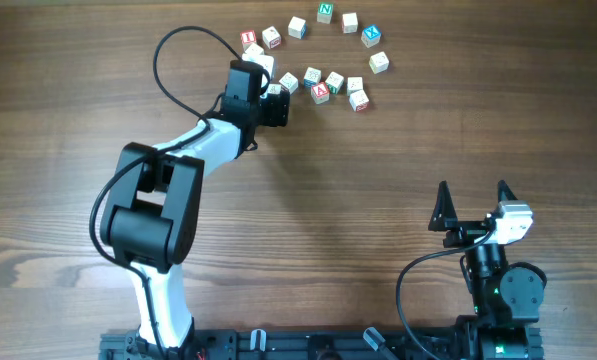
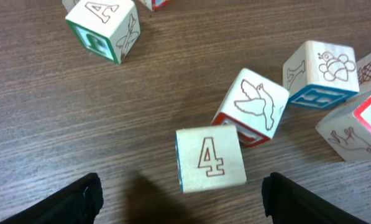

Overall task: Form a circle
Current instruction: 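Lower the left gripper around the block printed '4', then close the left gripper on the '4' block and lift it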

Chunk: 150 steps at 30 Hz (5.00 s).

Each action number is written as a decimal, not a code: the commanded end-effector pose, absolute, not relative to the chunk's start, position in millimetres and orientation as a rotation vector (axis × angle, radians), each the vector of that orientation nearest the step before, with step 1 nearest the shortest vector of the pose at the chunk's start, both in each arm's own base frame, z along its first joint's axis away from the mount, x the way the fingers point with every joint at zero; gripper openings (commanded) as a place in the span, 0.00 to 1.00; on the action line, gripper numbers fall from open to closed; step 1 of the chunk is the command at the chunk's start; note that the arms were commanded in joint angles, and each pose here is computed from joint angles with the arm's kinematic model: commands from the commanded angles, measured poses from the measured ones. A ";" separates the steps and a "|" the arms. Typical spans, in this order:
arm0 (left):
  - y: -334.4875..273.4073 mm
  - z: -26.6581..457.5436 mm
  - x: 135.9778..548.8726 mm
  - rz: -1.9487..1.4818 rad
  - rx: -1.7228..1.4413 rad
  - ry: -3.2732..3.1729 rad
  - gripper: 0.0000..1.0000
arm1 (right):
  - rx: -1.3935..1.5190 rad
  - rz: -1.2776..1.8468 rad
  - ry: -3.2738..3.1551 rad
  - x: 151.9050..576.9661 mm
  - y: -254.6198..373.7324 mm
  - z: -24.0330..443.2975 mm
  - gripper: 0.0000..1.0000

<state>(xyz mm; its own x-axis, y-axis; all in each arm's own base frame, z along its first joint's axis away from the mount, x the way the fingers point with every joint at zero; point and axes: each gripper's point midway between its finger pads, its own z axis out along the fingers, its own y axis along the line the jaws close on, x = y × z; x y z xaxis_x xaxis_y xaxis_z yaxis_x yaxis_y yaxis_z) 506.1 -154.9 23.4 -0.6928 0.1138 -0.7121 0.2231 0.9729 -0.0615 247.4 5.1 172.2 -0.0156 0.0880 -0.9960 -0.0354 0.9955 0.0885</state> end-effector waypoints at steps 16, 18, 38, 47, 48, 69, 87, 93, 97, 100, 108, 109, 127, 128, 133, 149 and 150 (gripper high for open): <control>-165.8 22.4 518.8 -0.229 0.229 2.280 0.73 | 0.022 0.101 1.571 246.6 7.8 175.1 1.00; -165.6 22.4 518.8 -0.229 0.229 2.280 0.72 | 0.022 0.101 1.571 246.6 7.8 175.1 1.00; -170.8 1.6 516.9 -0.260 0.248 2.301 0.82 | 0.022 0.101 1.571 246.6 7.8 175.1 1.00; -171.2 -3.3 518.5 -0.261 0.247 2.296 0.71 | 0.022 0.101 1.571 246.6 7.8 175.1 1.00; -171.3 -2.8 518.8 -0.261 0.247 2.295 0.69 | 0.022 0.100 1.571 246.6 7.8 175.1 0.99; -179.8 28.1 517.6 -0.227 0.252 2.256 0.40 | 0.022 0.101 1.571 246.6 7.8 175.1 1.00; -176.5 93.5 511.8 -0.229 0.240 2.194 0.34 | 0.022 0.101 1.571 246.6 7.8 175.1 1.00; -178.5 129.6 486.5 -0.234 0.266 2.219 0.34 | 0.022 0.101 1.571 246.6 7.8 175.1 1.00; -189.7 148.2 462.6 -0.248 0.312 2.242 0.34 | 0.022 0.101 1.571 246.6 7.8 175.1 1.00; -202.8 154.1 440.2 -0.261 0.366 2.275 0.35 | 0.022 0.101 1.571 246.6 7.8 175.1 1.00; -236.7 135.5 393.4 -0.292 0.475 2.395 0.35 | 0.023 0.101 1.571 246.6 7.8 175.1 1.00; -237.7 133.0 390.2 -0.306 0.443 2.414 0.35 | 0.022 0.101 1.571 246.6 7.8 175.0 1.00; -252.2 41.8 387.1 -0.294 0.133 2.612 0.36 | 0.022 0.101 1.571 246.6 7.8 175.1 1.00; -249.1 38.3 389.1 -0.256 0.097 2.606 0.36 | 0.023 0.101 1.571 246.6 7.8 175.1 1.00; -249.3 35.3 400.1 -0.244 -0.013 2.562 0.36 | 0.022 0.101 1.571 246.6 7.8 175.1 1.00; -248.7 9.4 419.7 -0.187 -0.042 2.504 0.39 | 0.022 0.101 1.571 246.6 7.8 175.1 1.00; -248.7 8.8 419.7 -0.186 -0.042 2.505 0.39 | 0.022 0.101 1.571 246.6 7.8 175.1 1.00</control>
